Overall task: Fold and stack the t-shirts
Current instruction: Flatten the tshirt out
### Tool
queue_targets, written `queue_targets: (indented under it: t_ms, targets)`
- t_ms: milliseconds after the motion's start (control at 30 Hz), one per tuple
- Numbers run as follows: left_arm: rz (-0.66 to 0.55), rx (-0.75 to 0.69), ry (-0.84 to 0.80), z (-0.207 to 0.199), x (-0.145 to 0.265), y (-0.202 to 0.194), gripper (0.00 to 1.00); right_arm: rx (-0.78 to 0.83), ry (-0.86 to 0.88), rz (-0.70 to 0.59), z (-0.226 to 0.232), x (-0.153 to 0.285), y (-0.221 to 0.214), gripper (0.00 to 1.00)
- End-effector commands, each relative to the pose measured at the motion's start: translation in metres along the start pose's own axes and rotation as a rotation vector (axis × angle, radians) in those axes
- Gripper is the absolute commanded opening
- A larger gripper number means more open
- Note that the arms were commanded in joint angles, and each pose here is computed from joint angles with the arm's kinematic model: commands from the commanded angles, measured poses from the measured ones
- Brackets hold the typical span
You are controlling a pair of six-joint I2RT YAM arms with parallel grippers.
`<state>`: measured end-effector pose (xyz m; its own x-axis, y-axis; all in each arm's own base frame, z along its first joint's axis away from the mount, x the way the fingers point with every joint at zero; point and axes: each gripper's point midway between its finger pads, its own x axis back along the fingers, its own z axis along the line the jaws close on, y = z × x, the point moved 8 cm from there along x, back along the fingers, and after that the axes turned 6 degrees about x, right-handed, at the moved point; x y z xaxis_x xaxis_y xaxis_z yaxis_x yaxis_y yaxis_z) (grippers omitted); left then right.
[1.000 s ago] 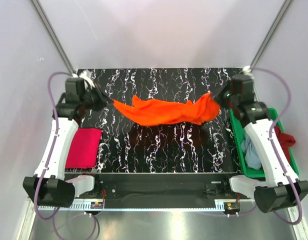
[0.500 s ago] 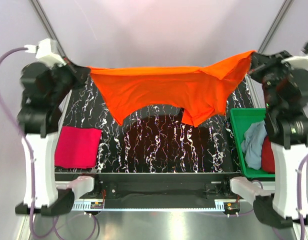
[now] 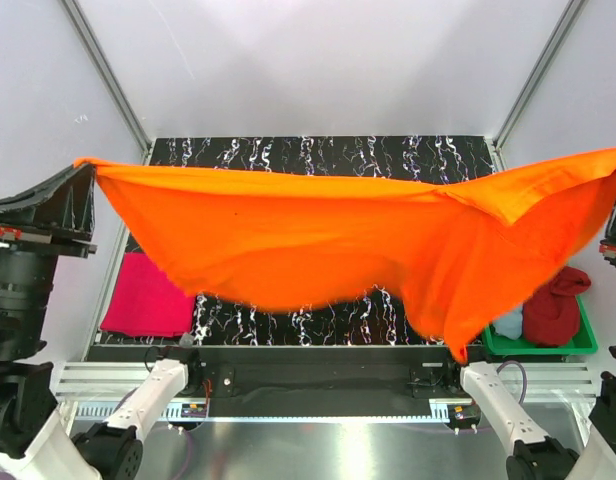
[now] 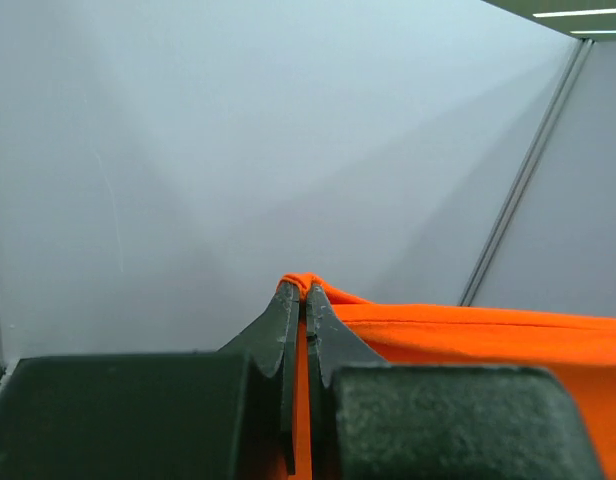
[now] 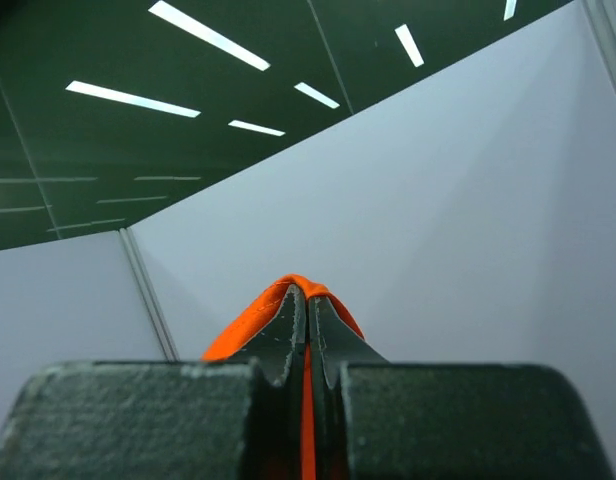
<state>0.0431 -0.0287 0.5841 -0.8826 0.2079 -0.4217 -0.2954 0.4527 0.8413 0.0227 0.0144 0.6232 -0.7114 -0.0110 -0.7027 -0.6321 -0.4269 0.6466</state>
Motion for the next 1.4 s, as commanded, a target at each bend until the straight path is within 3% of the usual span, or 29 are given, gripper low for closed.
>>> queue_targets:
  t_ms: [0, 100, 300, 333, 400, 433, 467, 533, 667, 800, 1100, 1167, 1367]
  targets:
    - [0.020, -0.043, 0.105, 0.018, -0.037, -0.005, 0.00, 0.029, -0.002, 0.016, -0.003, -0.027, -0.012, 0.00]
    - [0.094, -0.065, 0.185, 0.037, -0.070, -0.026, 0.00, 0.053, -0.040, 0.092, -0.015, -0.054, -0.044, 0.00]
    - [0.261, -0.119, 0.319, 0.087, -0.121, -0.103, 0.00, 0.095, -0.124, 0.311, -0.055, -0.087, -0.152, 0.00]
    - [0.334, -0.128, 0.353, 0.103, -0.130, -0.133, 0.00, 0.099, -0.133, 0.335, -0.062, -0.092, -0.170, 0.00]
    - [0.363, -0.141, 0.365, 0.118, -0.142, -0.161, 0.00, 0.107, -0.173, 0.410, -0.081, -0.093, -0.217, 0.00]
    - [0.453, -0.155, 0.396, 0.137, -0.146, -0.199, 0.00, 0.107, -0.185, 0.437, -0.087, -0.092, -0.234, 0.00]
    - [0.432, -0.161, 0.380, 0.144, -0.155, -0.212, 0.00, 0.105, -0.211, 0.498, -0.100, -0.084, -0.265, 0.00]
    - [0.543, -0.164, 0.413, 0.170, -0.154, -0.264, 0.00, 0.102, -0.223, 0.529, -0.114, -0.083, -0.304, 0.00]
    - [0.687, -0.150, 0.467, 0.230, -0.171, -0.375, 0.00, 0.130, -0.277, 0.709, -0.153, -0.055, -0.402, 0.00]
    - [0.809, -0.065, 0.522, 0.276, -0.200, -0.444, 0.00, 0.177, -0.300, 0.857, -0.189, -0.048, -0.488, 0.00]
    - [0.843, 0.082, 0.510, 0.322, -0.251, -0.492, 0.00, 0.162, -0.307, 1.029, -0.232, -0.054, -0.581, 0.00]
    - [0.874, 0.122, 0.499, 0.326, -0.251, -0.504, 0.00, 0.156, -0.303, 1.031, -0.235, -0.060, -0.585, 0.00]
    - [0.844, 0.202, 0.491, 0.339, -0.256, -0.489, 0.00, 0.158, -0.284, 1.082, -0.237, -0.067, -0.595, 0.00]
